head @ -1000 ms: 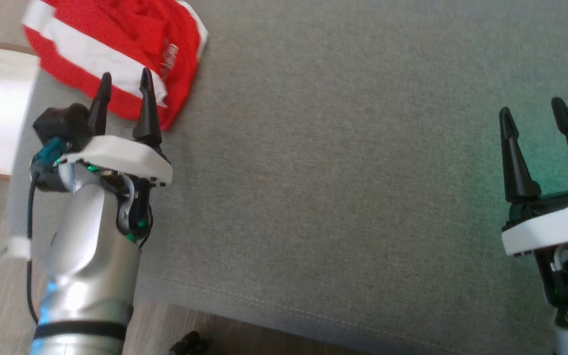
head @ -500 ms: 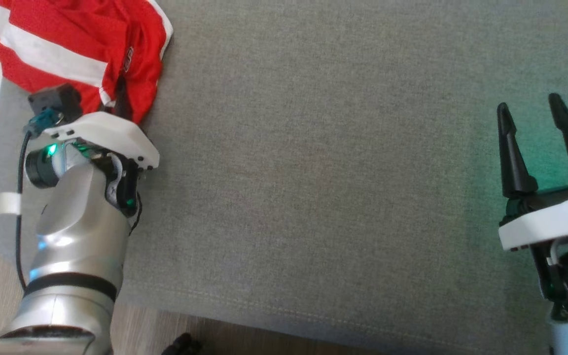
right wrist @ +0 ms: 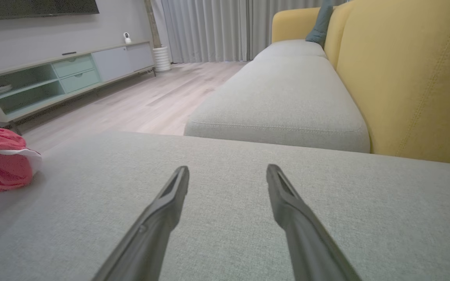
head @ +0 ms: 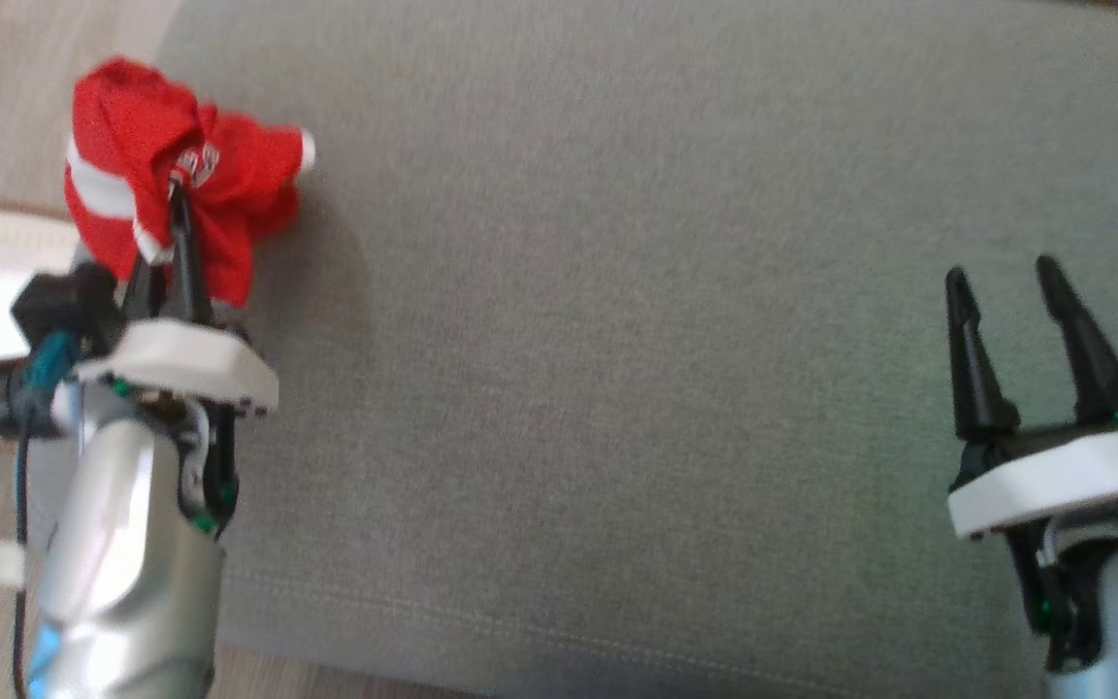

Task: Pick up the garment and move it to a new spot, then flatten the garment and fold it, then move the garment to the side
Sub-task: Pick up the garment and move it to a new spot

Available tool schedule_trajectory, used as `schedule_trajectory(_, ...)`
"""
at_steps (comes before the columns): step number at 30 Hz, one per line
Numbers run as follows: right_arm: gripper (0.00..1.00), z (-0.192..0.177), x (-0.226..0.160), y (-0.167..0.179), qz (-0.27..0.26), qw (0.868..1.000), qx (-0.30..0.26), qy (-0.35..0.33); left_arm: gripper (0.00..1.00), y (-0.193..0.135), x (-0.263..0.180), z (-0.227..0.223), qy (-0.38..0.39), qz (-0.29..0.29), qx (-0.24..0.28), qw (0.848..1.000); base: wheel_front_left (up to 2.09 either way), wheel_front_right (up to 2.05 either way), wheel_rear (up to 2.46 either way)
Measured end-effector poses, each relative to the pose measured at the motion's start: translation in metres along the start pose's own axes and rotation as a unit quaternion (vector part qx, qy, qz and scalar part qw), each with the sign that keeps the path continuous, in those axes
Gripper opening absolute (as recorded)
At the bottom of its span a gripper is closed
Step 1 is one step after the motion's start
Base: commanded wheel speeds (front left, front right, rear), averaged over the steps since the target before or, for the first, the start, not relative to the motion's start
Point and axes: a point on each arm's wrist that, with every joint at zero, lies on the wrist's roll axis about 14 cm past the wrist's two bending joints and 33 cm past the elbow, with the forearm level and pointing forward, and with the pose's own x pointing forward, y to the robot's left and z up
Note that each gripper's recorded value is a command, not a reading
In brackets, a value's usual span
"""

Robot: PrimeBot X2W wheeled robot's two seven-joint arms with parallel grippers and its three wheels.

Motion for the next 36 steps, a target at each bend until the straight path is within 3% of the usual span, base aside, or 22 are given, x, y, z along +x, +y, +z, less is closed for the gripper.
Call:
schedule_trajectory(6, 1.0, 0.015, -0.031, 0.001, -0.016, 1.0, 0.002, -0.019, 0.0, -0.021, -0.041, 0.045, -0.078, -0.038, -0.006, 0.996, 0.0, 0.0, 0.0)
schedule_trajectory(13, 1.0, 0.024, -0.059, -0.018, -0.058, 0.998, 0.009, -0.034, 0.0, -0.111, -0.066, 0.069, -0.098, -0.171, -0.042, 0.979, 0.0, 0.0, 0.0)
schedule_trajectory(18, 1.0, 0.023, -0.079, -0.039, -0.098, 0.994, 0.019, -0.038, 0.0, -0.192, -0.078, 0.074, -0.09, -0.292, -0.066, 0.95, 0.0, 0.0, 0.0)
schedule_trajectory(26, 1.0, 0.012, -0.114, -0.082, -0.177, 0.983, 0.036, -0.038, 0.0, -0.299, -0.09, 0.114, -0.14, -0.44, -0.099, 0.881, 0.0, 0.0, 0.0)
schedule_trajectory(29, 1.0, 0.008, -0.118, -0.09, -0.192, 0.98, 0.042, -0.037, 0.0, -0.317, -0.088, 0.106, -0.123, -0.458, -0.106, 0.874, 0.0, 0.0, 0.0)
schedule_trajectory(36, 1.0, -0.018, -0.114, -0.114, -0.225, 0.973, 0.055, -0.011, 0.0, -0.341, -0.08, -0.02, 0.061, -0.47, -0.086, 0.876, 0.0, 0.0, 0.0)
